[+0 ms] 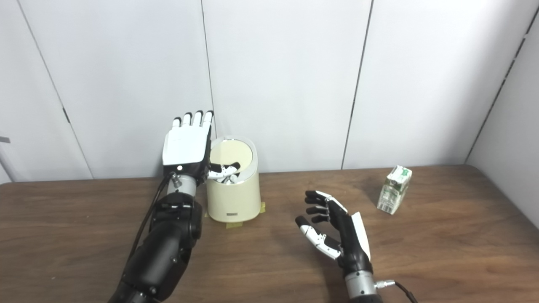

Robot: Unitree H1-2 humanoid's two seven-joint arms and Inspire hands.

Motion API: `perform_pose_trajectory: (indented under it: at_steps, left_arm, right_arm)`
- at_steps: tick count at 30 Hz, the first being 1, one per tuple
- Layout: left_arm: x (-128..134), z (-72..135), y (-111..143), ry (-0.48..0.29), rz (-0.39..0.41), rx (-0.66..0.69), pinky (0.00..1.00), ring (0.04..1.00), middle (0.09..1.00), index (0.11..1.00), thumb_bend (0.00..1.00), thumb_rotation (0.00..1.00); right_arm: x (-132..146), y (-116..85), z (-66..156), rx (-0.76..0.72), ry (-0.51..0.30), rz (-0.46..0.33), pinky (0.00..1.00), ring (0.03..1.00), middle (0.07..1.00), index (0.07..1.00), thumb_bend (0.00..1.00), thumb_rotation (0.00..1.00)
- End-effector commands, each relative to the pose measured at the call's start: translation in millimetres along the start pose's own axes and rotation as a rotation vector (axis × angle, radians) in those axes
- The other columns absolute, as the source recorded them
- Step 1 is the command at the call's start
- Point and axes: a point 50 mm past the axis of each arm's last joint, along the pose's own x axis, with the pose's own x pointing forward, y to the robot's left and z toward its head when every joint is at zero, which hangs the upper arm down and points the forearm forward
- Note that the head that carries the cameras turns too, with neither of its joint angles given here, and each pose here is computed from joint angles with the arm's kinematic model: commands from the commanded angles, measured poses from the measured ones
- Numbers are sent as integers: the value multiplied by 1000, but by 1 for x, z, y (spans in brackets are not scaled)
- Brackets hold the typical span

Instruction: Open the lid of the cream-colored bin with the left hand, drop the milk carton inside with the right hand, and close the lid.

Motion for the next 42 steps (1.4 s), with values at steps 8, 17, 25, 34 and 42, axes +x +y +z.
perform_pose_trajectory:
  at_steps: [8,17,25,34,42]
  left_arm:
    - [2,-5,12,-37,44,-196,1000,1000,1000,1000,729,998]
    - [-29,-23,29,-141,215,-360,1000,1000,1000,1000,680,1000]
    - [-69,-51,12,-165,261,-443,942,993,990,981,580,1000]
    - [-106,-72,-5,-125,281,-508,923,969,973,961,534,1000]
    - [-137,-99,-32,-149,255,-796,891,922,931,914,353,1000]
  right_arm:
    - [-8,2,-8,-14,10,2,585,668,728,735,265,391]
    - [-7,2,-7,-17,2,-1,589,681,723,733,262,375]
    - [-7,0,-9,-18,5,-9,602,685,723,730,259,321]
    - [-5,-2,-11,33,-5,-32,630,707,728,725,259,212]
    - [10,-14,9,119,-32,-94,653,731,742,733,245,278]
